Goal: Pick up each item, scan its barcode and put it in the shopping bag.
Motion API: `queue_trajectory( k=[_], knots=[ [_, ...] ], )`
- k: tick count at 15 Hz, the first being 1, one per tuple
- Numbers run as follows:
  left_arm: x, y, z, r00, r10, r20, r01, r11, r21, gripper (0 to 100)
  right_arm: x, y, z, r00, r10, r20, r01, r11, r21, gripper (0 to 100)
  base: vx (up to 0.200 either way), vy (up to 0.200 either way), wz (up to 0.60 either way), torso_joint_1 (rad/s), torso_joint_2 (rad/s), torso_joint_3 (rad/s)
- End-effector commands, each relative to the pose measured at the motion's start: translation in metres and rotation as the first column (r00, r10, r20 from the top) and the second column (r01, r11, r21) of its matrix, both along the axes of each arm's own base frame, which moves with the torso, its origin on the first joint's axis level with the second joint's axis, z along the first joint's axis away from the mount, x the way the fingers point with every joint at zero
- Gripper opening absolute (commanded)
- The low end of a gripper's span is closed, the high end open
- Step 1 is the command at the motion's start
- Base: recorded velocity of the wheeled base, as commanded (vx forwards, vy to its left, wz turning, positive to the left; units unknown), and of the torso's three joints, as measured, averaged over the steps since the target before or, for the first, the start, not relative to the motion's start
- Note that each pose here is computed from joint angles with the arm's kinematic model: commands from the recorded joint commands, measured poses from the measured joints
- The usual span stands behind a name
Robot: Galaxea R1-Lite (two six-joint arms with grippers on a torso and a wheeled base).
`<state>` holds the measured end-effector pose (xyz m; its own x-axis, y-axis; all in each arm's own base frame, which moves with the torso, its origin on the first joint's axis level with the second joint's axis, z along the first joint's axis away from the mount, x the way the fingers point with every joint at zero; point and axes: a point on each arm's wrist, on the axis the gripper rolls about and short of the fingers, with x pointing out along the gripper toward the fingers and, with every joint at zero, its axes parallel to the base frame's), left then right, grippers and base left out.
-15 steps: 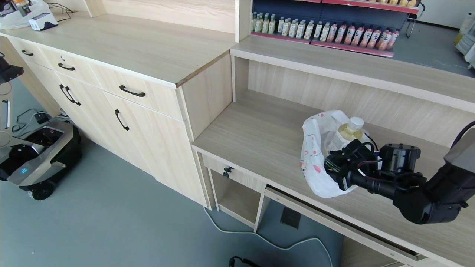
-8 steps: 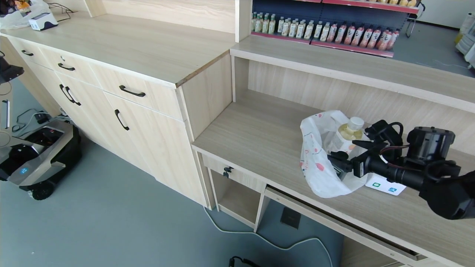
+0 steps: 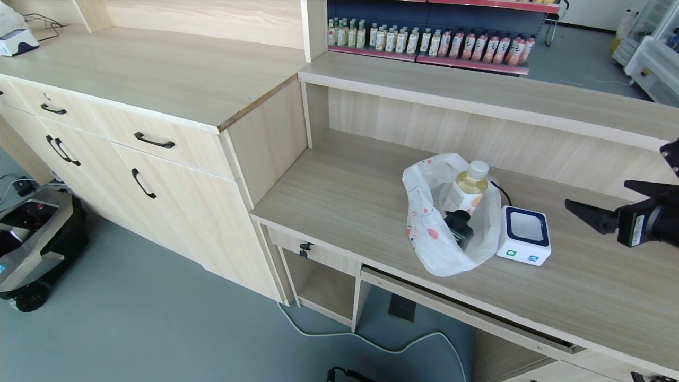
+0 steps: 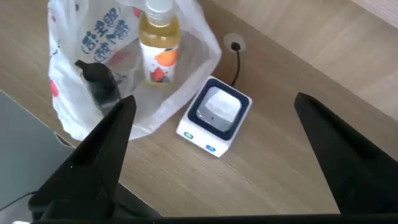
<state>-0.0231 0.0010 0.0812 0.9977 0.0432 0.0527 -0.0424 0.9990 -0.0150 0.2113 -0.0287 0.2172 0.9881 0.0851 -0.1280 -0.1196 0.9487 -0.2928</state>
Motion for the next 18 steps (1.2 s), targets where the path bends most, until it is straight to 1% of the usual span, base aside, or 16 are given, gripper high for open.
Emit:
queue_trajectory(
  k=[1,2,3,4,6,7,8,9,10,11,12,13,14,15,17,18],
  knots=[
    [0.0,0.0,0.0,1.0,0.001,0.001,-0.001,1.0,0.0,100,-0.037,-0.001,0.026,0.99,-0.092,0.106,0.094,0.995,-0.015,100,0.0,0.0,-0.6,0.002,0.01,-0.002],
    [0.0,0.0,0.0,1.0,0.001,-0.001,-0.001,1.0,0.0,100,-0.04,-0.001,0.028,0.987,-0.116,0.111,0.118,0.993,-0.011,100,0.0,0.0,-0.6,-0.002,0.0,0.007],
    [0.0,0.0,0.0,1.0,0.001,-0.001,-0.001,1.0,-0.001,100,-0.043,-0.001,0.029,0.982,-0.145,0.119,0.145,0.989,0.01,100,0.0,0.0,-0.6,-0.002,0.0,0.007],
    [0.0,0.0,0.0,1.0,0.001,-0.001,-0.001,1.0,-0.001,100,-0.045,-0.001,0.03,0.98,-0.154,0.123,0.154,0.988,0.015,100,0.0,0.0,-0.6,-0.002,0.0,0.002],
    [0.0,0.0,0.0,1.0,0.001,0.001,-0.001,1.0,-0.001,100,-0.051,-0.001,0.025,0.97,-0.212,0.119,0.211,0.977,0.019,100,0.0,0.0,-0.6,0.002,0.0,0.0],
    [0.0,0.0,0.0,1.0,0.001,-0.001,-0.001,1.0,-0.001,100,-0.056,-0.001,0.022,0.968,-0.221,0.115,0.219,0.975,0.034,100,0.0,0.0,0.0,0.0,0.0,0.0],
    [0.0,0.0,0.0,1.0,0.001,0.001,-0.001,1.0,0.0,100,-0.062,0.0,0.016,0.967,-0.23,0.106,0.222,0.971,0.084,100,0.0,0.0,0.0,0.0,0.0,0.0],
    [0.0,0.0,0.0,1.0,0.001,0.001,-0.001,1.0,0.0,100,-0.072,0.003,0.009,0.966,-0.239,0.095,0.226,0.965,0.134,100,0.0,0.0,0.0,0.0,0.0,0.0],
    [0.0,0.0,0.0,1.0,0.001,-0.001,-0.001,1.0,0.0,100,-0.086,0.005,-0.003,0.966,-0.246,0.082,0.234,0.962,0.138,100,0.0,0.0,0.0,0.0,0.0,0.0],
    [0.0,0.0,0.0,1.0,0.001,-0.001,-0.001,1.0,0.0,100,-0.098,0.007,-0.013,0.966,-0.249,0.074,0.237,0.962,0.137,100,0.0,0.0,0.0,0.0,0.0,0.0],
    [0.0,0.0,0.0,1.0,0.001,-0.001,-0.001,1.0,0.0,100,-0.123,0.012,-0.03,0.965,-0.248,0.084,0.236,0.963,0.131,100,0.0,0.0,0.0,0.0,0.0,0.0],
    [0.0,0.0,0.0,1.0,0.001,0.001,-0.001,1.0,0.0,100,-0.139,0.015,-0.042,0.966,-0.242,0.096,0.23,0.966,0.116,100,0.0,0.0,0.0,0.0,0.0,0.0],
    [0.0,0.0,0.0,1.0,0.001,0.001,-0.001,1.0,0.0,100,-0.147,0.017,-0.05,0.965,-0.239,0.105,0.23,0.969,0.093,100,0.0,0.0,0.0,0.0,0.0,0.0],
    [0.0,0.0,0.0,1.0,0.001,-0.001,-0.001,1.0,-0.001,100,-0.154,0.018,-0.054,0.964,-0.237,0.123,0.23,0.971,0.067,100,0.0,0.0,-0.6,0.002,0.01,0.002],
    [0.0,0.0,0.0,1.0,0.001,-0.001,-0.001,1.0,-0.001,100,-0.165,0.021,-0.067,0.969,-0.215,0.122,0.208,0.976,0.071,100,0.0,0.0,-0.6,-0.002,0.0,-0.002],
    [0.0,0.0,0.0,1.0,0.001,0.001,-0.001,1.0,-0.001,100,-0.173,0.024,-0.082,0.975,-0.193,0.109,0.183,0.978,0.097,100,0.0,0.0,0.0,0.0,0.0,0.0]
  ],
)
